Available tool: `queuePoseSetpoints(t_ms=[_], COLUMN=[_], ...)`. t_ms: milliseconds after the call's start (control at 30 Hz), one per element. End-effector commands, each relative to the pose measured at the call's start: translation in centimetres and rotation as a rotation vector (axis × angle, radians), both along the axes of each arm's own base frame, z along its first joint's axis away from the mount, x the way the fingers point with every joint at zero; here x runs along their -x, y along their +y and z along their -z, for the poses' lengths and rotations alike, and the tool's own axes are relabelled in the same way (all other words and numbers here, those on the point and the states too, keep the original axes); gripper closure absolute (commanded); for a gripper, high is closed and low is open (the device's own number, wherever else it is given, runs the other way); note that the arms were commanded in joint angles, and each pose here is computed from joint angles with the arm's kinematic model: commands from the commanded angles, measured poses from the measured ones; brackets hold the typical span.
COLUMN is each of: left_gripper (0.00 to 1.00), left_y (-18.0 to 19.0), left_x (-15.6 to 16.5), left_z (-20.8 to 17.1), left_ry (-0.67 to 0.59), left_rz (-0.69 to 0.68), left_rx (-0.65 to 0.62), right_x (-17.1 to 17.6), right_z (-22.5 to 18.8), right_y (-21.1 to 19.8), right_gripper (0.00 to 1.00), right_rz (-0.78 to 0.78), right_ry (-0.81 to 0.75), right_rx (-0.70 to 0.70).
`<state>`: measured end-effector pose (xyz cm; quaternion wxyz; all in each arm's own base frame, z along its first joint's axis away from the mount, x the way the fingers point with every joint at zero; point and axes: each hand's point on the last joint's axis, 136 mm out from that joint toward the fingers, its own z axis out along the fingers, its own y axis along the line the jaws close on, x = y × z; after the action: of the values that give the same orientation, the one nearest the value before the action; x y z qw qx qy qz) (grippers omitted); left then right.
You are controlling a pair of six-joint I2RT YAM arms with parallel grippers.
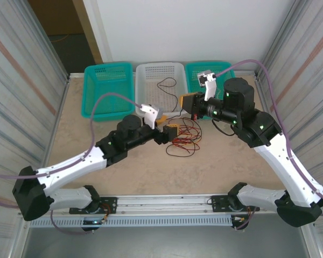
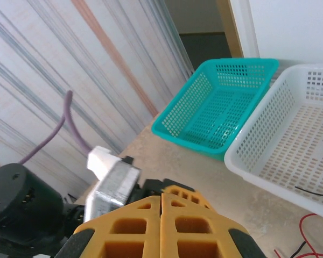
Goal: Untangle the cables
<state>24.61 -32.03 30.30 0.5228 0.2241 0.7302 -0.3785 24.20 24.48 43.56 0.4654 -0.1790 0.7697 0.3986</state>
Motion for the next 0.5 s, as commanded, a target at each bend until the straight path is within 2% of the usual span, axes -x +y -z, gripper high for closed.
queuePoseSetpoints(t_ms=[0,167,333,467], left_gripper=[0.13,0.08,0.11,0.17], left_y=[3.0,5.6,4.4,4.5], left_x=[-0.7,-1.5,-1.1,-1.4], left_z=[-0.6,0.5,2.6,5.2], left_ry=[0.021,0.160,0.276,0.349], left_rz=[-0.117,-0.222,-0.191,-0.242], left_rx=[0.032,0.090,0.132,0.111], right_x=[0.5,0.3,0.0,-0.1], right_z=[-1.3,-0.5,-0.1,-0.1], right_y=[-0.3,-0.4,-0.3,-0.4], right_gripper=[1.00,1.00,1.00,1.00], right_rz=[-0.010,-0.001,0.011,0.015], right_ry=[-0.020,-0.008,-0.005,-0.007], right_rx=[-0.040,-0.025,-0.025,-0.026])
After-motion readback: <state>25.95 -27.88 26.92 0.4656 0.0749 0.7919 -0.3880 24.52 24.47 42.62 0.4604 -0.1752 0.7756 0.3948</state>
